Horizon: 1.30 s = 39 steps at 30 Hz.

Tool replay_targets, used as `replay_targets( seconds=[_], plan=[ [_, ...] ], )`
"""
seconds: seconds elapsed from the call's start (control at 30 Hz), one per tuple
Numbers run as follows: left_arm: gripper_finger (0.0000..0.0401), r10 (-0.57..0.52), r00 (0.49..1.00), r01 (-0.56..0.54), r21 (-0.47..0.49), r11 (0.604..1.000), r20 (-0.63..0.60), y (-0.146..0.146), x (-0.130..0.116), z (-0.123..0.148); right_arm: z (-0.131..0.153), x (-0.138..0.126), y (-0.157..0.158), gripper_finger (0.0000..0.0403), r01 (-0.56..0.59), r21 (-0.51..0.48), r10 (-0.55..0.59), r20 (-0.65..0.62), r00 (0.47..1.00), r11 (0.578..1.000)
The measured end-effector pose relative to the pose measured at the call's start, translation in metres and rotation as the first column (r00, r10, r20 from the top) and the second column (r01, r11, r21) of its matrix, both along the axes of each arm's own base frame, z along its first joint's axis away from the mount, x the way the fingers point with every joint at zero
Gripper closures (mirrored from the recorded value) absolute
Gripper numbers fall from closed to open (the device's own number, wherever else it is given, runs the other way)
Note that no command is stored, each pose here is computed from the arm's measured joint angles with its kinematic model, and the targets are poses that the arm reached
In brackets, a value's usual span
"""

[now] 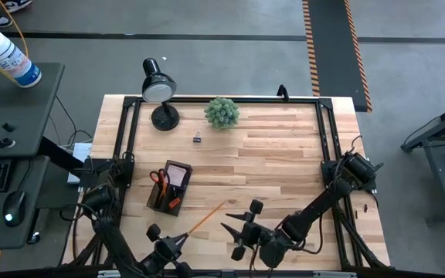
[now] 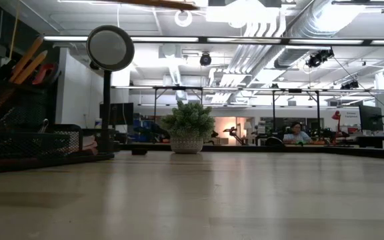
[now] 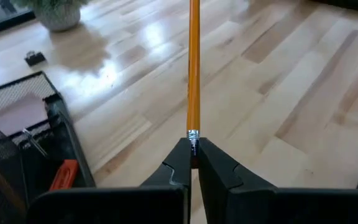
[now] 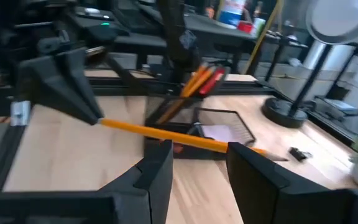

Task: Pick and place office supplies into organizer
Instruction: Put the orange pencil into the desk organizer

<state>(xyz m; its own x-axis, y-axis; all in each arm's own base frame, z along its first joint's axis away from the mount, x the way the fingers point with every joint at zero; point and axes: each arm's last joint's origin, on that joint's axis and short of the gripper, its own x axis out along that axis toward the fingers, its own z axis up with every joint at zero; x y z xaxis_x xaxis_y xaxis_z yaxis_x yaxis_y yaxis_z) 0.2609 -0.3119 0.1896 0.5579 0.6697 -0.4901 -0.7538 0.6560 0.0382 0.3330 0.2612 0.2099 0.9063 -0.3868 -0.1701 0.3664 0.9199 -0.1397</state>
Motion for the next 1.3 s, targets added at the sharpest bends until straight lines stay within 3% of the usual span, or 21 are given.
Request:
replay_targets(
  seconds=[0.33,0.6,0.9,1.3],
  plan=[
    [0.0401,-0.066,0.998,0.066,0.004,0.998,0.002,-0.016,-0.020,0.000,0.022,-0.027,0.027,0.0263,-0.182,-0.041,0.182,0.003,0.983,0.982],
    [0.0401,-0.187,0.966,0.176,0.073,0.982,0.180,-0.032,-0.040,0.005,0.034,-0.047,0.043,0.0262,-0.299,-0.014,0.300,0.017,0.954,0.954],
    [0.0401,-0.297,0.900,0.245,0.194,0.950,0.320,-0.037,-0.042,0.010,0.044,-0.029,0.030,0.0242,-0.317,0.096,0.304,0.125,0.944,0.944],
    [0.0401,-0.348,0.857,0.263,0.258,0.930,0.380,-0.038,-0.042,0.013,0.065,-0.005,0.010,0.0228,-0.460,0.125,0.406,0.313,0.859,0.879]
  ],
)
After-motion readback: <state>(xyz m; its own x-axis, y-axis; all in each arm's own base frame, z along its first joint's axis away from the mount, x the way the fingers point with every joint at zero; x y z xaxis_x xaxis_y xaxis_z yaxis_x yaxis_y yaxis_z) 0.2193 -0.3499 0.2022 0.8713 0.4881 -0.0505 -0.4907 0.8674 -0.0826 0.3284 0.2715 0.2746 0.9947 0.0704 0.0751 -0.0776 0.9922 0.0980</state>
